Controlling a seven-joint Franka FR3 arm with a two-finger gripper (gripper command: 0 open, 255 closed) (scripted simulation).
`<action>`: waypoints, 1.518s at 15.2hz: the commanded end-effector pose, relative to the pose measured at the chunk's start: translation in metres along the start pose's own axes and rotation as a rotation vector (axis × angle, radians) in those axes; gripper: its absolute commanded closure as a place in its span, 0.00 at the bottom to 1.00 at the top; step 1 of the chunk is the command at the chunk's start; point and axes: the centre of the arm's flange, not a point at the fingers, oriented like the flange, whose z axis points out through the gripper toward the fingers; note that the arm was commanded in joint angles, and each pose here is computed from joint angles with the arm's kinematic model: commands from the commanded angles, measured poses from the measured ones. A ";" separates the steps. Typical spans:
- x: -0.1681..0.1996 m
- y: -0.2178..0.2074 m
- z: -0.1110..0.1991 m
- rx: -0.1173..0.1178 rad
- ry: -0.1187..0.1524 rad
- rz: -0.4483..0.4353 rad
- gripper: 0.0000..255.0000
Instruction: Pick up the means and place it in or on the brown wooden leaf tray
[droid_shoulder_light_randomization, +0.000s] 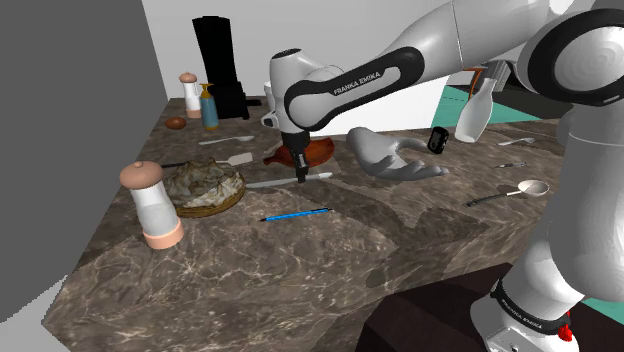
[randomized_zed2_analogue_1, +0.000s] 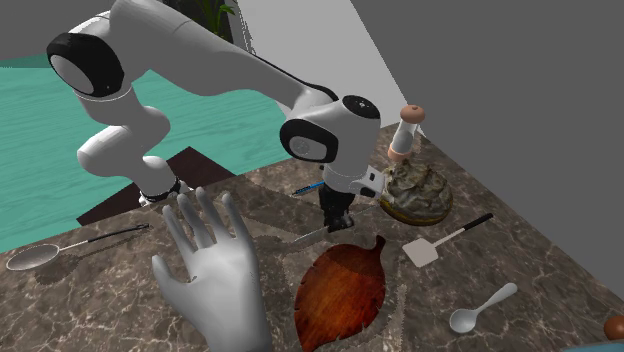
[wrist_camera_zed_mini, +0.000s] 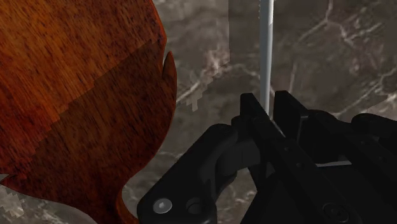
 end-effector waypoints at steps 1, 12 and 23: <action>0.000 0.000 0.000 0.000 0.000 0.000 1.00; -0.004 0.001 -0.026 0.000 0.000 0.000 1.00; -0.012 0.003 -0.084 0.000 0.000 0.000 1.00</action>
